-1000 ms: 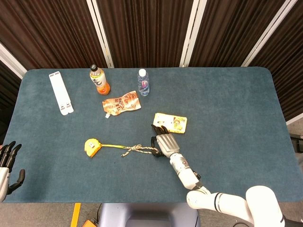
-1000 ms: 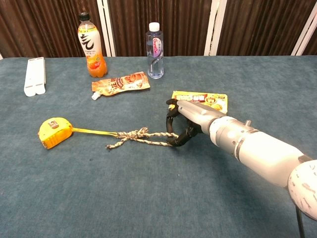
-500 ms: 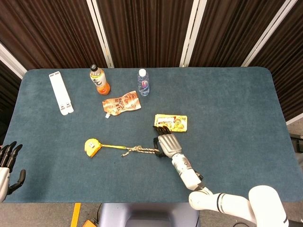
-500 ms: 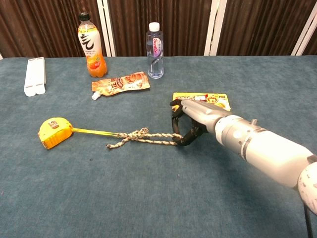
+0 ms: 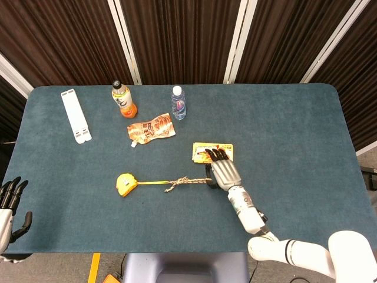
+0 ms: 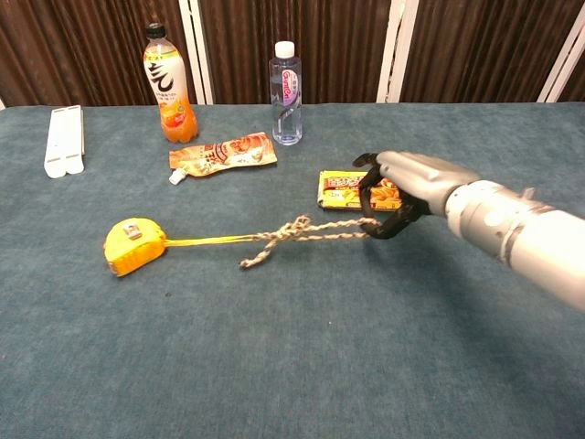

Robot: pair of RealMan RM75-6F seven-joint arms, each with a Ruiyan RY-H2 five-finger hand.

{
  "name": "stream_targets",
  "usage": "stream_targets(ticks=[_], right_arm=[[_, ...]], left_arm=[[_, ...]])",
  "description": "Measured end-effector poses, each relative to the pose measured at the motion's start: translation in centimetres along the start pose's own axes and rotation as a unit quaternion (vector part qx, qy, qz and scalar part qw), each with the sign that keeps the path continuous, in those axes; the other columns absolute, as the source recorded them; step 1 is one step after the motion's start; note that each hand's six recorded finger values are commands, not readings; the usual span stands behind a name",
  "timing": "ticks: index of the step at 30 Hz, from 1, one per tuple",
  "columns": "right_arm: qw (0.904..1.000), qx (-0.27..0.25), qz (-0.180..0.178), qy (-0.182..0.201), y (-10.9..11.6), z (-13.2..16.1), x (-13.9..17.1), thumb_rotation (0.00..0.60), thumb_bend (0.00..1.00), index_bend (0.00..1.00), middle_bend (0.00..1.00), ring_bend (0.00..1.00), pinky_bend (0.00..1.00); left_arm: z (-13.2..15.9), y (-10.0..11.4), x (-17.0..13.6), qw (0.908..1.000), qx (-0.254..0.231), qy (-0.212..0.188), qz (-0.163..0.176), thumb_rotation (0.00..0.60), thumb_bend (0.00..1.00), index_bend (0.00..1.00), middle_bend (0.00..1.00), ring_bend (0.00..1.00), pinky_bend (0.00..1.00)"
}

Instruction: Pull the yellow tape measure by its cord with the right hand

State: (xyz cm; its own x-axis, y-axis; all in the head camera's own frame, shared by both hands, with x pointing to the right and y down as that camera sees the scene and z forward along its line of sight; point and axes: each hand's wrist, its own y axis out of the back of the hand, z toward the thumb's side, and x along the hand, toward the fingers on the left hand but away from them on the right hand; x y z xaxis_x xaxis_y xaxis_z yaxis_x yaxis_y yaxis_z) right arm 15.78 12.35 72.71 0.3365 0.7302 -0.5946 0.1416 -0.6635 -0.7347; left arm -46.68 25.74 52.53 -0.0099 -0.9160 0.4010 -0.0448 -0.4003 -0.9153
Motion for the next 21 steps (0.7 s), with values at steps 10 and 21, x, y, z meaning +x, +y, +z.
stream_targets(ticks=[10, 21], right_arm=[[0.9974, 0.030, -0.052, -0.040, 5.3, -5.3, 3.2, 0.600, 0.56, 0.87, 0.16, 0.06, 0.00], [0.9867, 0.057, -0.092, -0.121, 9.9, -14.6, 9.5, 0.600, 0.56, 0.88, 0.16, 0.06, 0.00]], left_arm=[[0.1, -0.2, 0.0, 1.0000, 0.000, -0.001, -0.001, 0.600, 0.51, 0.05, 0.00, 0.00, 0.06], [0.6, -0.6, 0.0, 0.9999, 0.010, -0.005, -0.007, 0.600, 0.51, 0.05, 0.00, 0.00, 0.06]])
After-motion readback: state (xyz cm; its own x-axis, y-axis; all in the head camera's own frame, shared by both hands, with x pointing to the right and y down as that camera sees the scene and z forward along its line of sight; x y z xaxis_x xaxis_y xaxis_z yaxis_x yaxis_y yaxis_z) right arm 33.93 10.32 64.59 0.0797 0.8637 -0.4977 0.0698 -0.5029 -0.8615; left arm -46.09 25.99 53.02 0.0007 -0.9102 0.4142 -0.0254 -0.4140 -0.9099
